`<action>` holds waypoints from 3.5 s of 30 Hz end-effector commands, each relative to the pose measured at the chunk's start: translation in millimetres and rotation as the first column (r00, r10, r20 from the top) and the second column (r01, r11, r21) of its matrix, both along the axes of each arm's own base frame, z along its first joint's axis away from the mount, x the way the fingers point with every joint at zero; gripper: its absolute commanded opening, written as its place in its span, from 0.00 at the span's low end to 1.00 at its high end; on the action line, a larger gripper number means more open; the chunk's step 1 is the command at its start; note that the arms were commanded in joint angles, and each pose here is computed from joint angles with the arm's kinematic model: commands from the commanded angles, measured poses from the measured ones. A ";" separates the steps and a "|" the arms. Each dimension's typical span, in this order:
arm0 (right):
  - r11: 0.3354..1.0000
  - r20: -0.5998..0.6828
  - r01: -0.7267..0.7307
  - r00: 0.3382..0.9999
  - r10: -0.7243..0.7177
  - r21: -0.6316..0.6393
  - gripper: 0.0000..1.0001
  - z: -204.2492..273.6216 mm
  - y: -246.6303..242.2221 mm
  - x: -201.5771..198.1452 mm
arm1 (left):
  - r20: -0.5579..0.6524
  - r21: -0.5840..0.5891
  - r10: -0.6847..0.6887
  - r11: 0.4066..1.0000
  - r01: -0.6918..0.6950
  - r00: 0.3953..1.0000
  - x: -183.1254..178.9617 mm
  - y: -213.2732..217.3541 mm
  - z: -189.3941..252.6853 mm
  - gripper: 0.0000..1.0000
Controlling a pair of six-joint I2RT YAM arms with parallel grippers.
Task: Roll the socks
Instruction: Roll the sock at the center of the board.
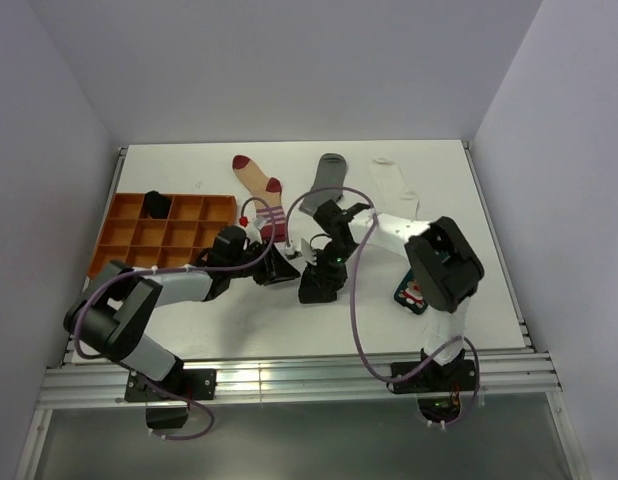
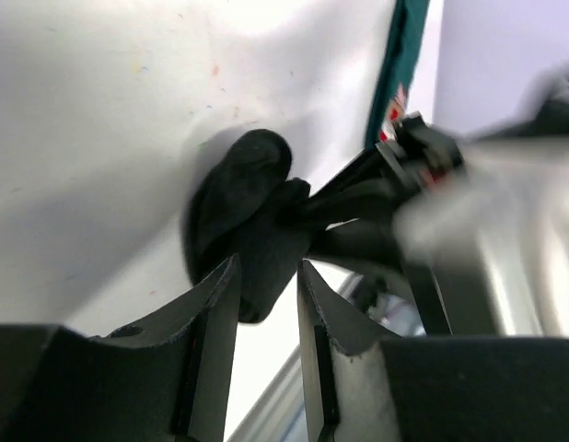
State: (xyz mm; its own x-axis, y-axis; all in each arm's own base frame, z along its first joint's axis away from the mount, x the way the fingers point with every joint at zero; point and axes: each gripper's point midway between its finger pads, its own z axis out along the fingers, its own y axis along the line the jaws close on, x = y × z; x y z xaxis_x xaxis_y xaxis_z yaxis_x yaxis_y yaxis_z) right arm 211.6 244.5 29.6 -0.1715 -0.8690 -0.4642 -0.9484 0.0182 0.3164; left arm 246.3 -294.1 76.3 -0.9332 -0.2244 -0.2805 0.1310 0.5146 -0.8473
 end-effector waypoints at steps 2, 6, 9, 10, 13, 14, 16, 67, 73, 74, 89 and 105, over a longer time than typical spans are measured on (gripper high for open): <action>0.998 -0.244 0.019 0.969 -0.032 -0.054 0.21 -5.0 -10.4 -6.8 | 0.253 0.017 0.116 0.992 -0.124 0.961 21.0 10.8 28.4 0.36; 0.997 -0.362 0.036 0.930 -0.061 -0.074 0.22 -5.4 -5.4 9.2 | 0.418 0.065 0.074 0.992 -0.111 0.905 12.6 10.5 41.1 0.41; 0.993 -0.468 0.037 0.880 -0.084 -0.108 0.22 -9.1 -9.5 5.6 | 0.508 0.126 -0.018 0.990 -0.054 0.861 7.6 -0.4 45.2 0.44; 0.994 -0.471 0.041 0.878 -0.085 -0.101 0.22 -6.9 -6.4 10.7 | 0.522 0.147 -0.042 0.988 -0.041 0.852 7.3 -3.5 44.9 0.44; 0.990 -0.508 0.058 0.853 -0.117 -0.130 0.22 -10.5 -8.0 11.7 | 0.542 0.222 -0.133 0.975 0.011 0.830 8.3 -16.1 38.3 0.44; 0.988 -0.513 0.056 0.849 -0.125 -0.147 0.22 -13.2 -9.8 11.0 | 0.531 0.252 -0.156 0.968 0.021 0.833 9.6 -18.6 29.7 0.44; 0.983 -0.506 0.064 0.851 -0.144 -0.172 0.22 -19.0 -13.0 11.5 | 0.540 0.280 -0.201 0.959 0.050 0.817 10.3 -25.9 26.7 0.44; 0.897 -0.162 0.425 0.883 -0.440 -0.121 0.49 -3.3 -22.6 79.5 | -0.181 0.334 -0.129 0.924 0.184 0.975 -42.0 -37.4 -75.5 0.00; 0.868 -0.177 0.497 0.853 -0.491 -0.014 0.50 26.8 -38.7 94.5 | -0.248 0.346 -0.113 0.917 0.197 0.962 -41.5 -41.4 -73.1 0.00; 0.857 -0.181 0.515 0.843 -0.507 -0.003 0.50 30.1 -45.9 97.4 | -0.263 0.347 -0.121 0.914 0.211 0.957 -43.8 -40.7 -74.1 0.01; 0.881 0.198 0.390 0.872 -0.447 0.269 0.54 73.4 -76.6 77.8 | -0.499 0.260 -0.090 0.933 0.248 0.862 -30.8 -15.3 -79.4 0.00; 0.975 0.628 -0.024 0.769 -0.123 0.220 0.62 51.9 -20.5 19.9 | -0.576 0.274 -0.128 0.900 0.338 0.808 -16.1 -12.4 -86.9 0.00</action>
